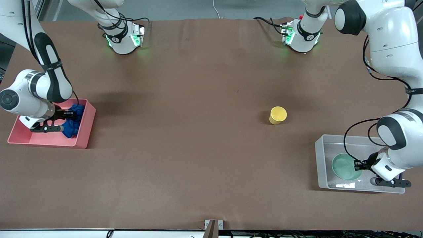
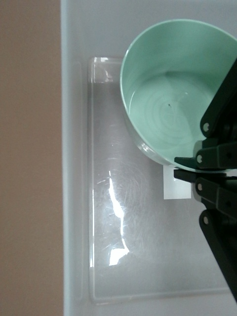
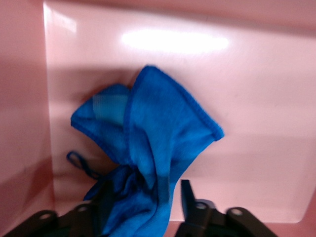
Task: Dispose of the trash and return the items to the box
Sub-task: 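Release the cloth and bowl, then raise both grippers away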
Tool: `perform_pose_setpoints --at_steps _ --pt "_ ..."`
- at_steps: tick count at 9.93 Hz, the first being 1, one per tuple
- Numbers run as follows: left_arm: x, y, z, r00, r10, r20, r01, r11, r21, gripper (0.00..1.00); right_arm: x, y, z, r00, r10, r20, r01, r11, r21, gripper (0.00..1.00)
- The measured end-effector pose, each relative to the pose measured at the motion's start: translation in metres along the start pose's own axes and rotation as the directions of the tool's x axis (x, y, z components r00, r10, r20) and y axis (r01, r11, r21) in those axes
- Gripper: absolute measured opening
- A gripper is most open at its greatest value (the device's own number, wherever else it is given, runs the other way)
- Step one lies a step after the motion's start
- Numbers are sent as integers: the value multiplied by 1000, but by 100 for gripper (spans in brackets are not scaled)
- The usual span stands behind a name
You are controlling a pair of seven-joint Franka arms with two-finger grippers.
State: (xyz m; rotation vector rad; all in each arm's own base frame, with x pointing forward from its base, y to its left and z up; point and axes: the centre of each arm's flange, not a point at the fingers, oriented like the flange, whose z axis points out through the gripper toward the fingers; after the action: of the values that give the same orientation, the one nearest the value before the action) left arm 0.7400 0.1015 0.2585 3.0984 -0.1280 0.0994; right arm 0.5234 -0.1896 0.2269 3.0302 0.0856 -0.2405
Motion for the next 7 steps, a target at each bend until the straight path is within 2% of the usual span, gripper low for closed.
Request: perform_pose_setpoints --at_steps 2,4,5,7 --pt "-6 -1 11 1000 -7 21 7 1000 -7 4 13 10 -57 1000 13 -5 -13 1000 9 99" --pt "-22 -5 39 999 -22 40 22 1000 1 4 15 15 -161 996 86 -31 -85 996 31 100" --pt "-29 -6 51 999 -24 41 24 1000 8 5 12 -2 -215 991 126 -51 -124 991 47 100" --pt "-31 -12 47 999 24 27 -24 1000 14 14 -4 -54 -301 979 188 -82 -182 981 66 100"
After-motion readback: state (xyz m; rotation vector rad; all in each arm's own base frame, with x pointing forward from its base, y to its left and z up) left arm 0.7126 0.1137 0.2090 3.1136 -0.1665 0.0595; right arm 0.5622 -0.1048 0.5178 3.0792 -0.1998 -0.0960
